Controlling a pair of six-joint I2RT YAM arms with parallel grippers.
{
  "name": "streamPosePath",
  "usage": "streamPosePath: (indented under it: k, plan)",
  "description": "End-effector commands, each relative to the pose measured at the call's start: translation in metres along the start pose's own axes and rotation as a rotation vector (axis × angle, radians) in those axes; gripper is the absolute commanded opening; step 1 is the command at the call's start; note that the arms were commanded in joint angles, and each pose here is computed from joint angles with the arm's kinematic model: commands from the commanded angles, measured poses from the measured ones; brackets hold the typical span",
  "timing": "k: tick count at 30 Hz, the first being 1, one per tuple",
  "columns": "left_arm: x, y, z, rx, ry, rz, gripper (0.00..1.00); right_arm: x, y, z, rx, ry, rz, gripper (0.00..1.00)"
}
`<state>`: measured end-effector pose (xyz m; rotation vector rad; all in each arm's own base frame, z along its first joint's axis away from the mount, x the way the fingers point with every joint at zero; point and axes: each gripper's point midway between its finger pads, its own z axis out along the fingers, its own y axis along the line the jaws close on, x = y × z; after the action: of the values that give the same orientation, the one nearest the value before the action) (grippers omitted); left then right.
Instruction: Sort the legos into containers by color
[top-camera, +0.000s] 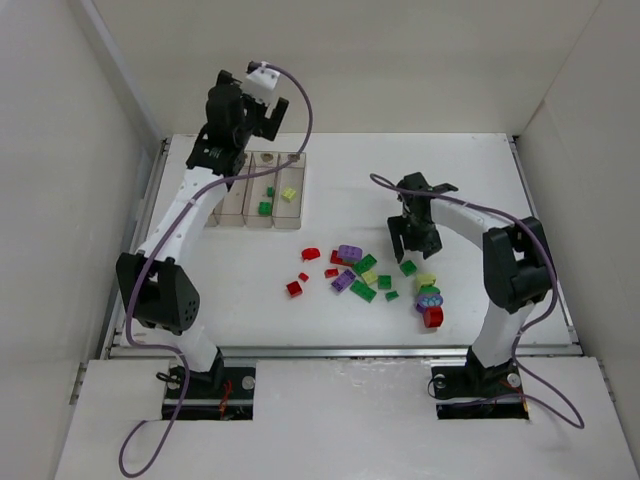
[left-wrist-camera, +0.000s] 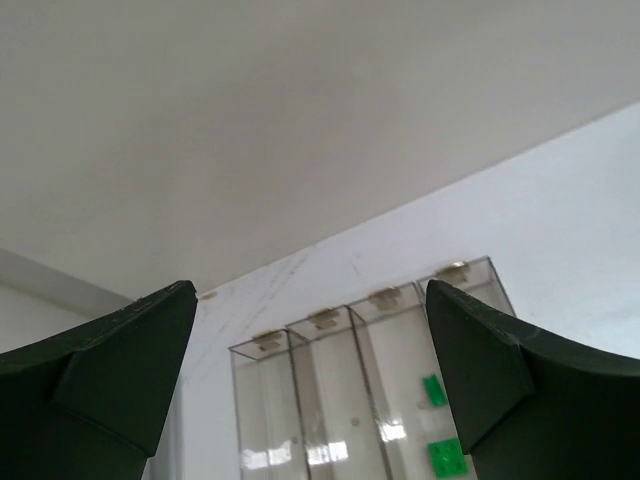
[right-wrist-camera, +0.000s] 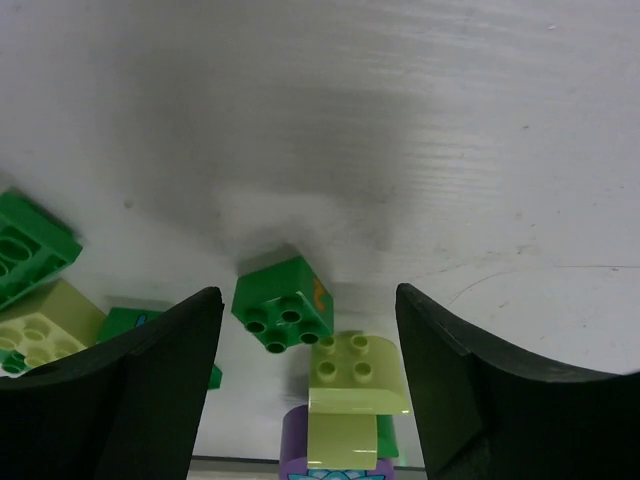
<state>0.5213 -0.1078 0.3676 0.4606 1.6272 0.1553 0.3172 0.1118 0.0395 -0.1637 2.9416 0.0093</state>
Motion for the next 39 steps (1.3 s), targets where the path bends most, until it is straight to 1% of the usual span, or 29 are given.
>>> streamPosePath:
  k: [1,5,9,12,13,14,15,16,18,19,20,21,22,23,24,26,27,28,29,30,31,32,33,34,35,36,37,38,39]
  plan:
    - [0.024,-0.027,-0.006,0.069,0.07,-0.017,0.97,0.001,0.012,-0.009,-0.008,-0.016,-0.11,0.75]
    - [0.036,-0.028,-0.006,0.055,0.101,-0.014,0.96,0.013,0.011,0.009,-0.005,0.051,-0.126,0.68]
    - [0.036,-0.028,-0.006,0.055,0.101,-0.023,0.95,0.026,0.015,0.014,-0.021,0.095,-0.145,0.69]
    - [0.036,-0.028,-0.006,0.055,0.101,-0.023,0.94,0.026,0.015,0.014,-0.001,0.09,-0.134,0.69]
    - [0.036,-0.028,-0.006,0.055,0.101,-0.023,0.93,0.026,0.015,0.014,0.0,0.09,-0.134,0.64]
    - [0.032,-0.028,-0.006,0.06,0.09,-0.024,0.93,0.024,0.014,0.018,0.01,0.088,-0.134,0.56]
    - [0.032,-0.028,-0.006,0.06,0.089,-0.024,0.92,0.024,0.014,0.018,0.01,0.088,-0.125,0.36]
    - [0.031,-0.031,-0.006,0.076,0.084,-0.025,0.9,0.02,0.012,0.017,0.028,0.075,-0.126,0.26]
    - [0.032,-0.038,-0.008,0.124,0.094,-0.014,0.89,0.012,0.01,0.011,0.042,0.044,-0.114,0.12]
    - [0.021,-0.049,-0.011,0.207,0.064,-0.001,0.88,0.005,0.011,0.008,0.048,0.025,-0.1,0.01]
    - [0.031,-0.062,-0.019,0.299,0.101,0.065,0.88,-0.001,0.01,0.003,0.052,-0.001,-0.098,0.0]
    - [0.031,-0.078,-0.026,0.398,0.096,0.119,0.88,-0.011,0.013,-0.008,0.045,-0.029,-0.096,0.0]
    - [0.03,-0.099,-0.038,0.547,0.066,0.165,0.93,-0.022,0.016,-0.019,0.021,-0.07,-0.064,0.0]
    - [0.046,-0.11,-0.05,0.631,0.113,0.209,1.0,-0.032,0.018,-0.031,-0.027,-0.093,-0.033,0.0]
    - [0.035,-0.118,-0.061,0.679,0.06,0.309,1.0,-0.057,0.024,-0.059,-0.082,-0.184,0.012,0.0]
    - [0.044,-0.13,-0.07,0.726,0.054,0.373,1.0,-0.086,0.033,-0.093,-0.187,-0.289,0.084,0.0]
    - [0.043,-0.129,-0.07,0.719,0.031,0.4,1.0,-0.099,0.043,-0.113,-0.29,-0.333,0.115,0.0]
    - [0.028,-0.13,-0.077,0.714,-0.034,0.436,1.0,-0.127,0.056,-0.145,-0.373,-0.452,0.125,0.0]
    - [0.021,-0.128,-0.078,0.693,-0.084,0.442,1.0,-0.14,0.063,-0.175,-0.449,-0.524,0.182,0.0]
    - [0.017,-0.128,-0.072,0.639,-0.166,0.456,1.0,-0.147,0.078,-0.199,-0.555,-0.568,0.184,0.0]
    - [-0.005,-0.124,-0.083,0.593,-0.257,0.472,1.0,-0.156,0.086,-0.223,-0.626,-0.627,0.192,0.0]
    - [-0.016,-0.125,-0.087,0.563,-0.328,0.5,1.0,-0.171,0.095,-0.261,-0.734,-0.728,0.23,0.0]
    - [-0.004,-0.134,-0.09,0.558,-0.355,0.514,1.0,-0.176,0.102,-0.282,-0.803,-0.771,0.234,0.0]
    - [-0.034,-0.129,-0.094,0.481,-0.486,0.53,1.0,-0.175,0.111,-0.299,-0.889,-0.782,0.226,0.0]
    - [-0.045,-0.131,-0.1,0.461,-0.54,0.535,1.0,-0.183,0.117,-0.315,-0.955,-0.833,0.229,0.0]
    - [-0.058,-0.142,-0.106,0.465,-0.581,0.517,1.0,-0.184,0.121,-0.324,-1.012,-0.812,0.279,0.0]
    - [-0.073,-0.142,-0.11,0.453,-0.609,0.487,1.0,-0.181,0.128,-0.33,-1.051,-0.8,0.275,0.0]
    - [-0.078,-0.149,-0.108,0.479,-0.604,0.441,1.0,-0.182,0.129,-0.342,-1.075,-0.813,0.271,0.0]
    - [-0.101,-0.152,-0.114,0.52,-0.608,0.321,1.0,-0.179,0.142,-0.341,-1.089,-0.795,0.252,0.0]
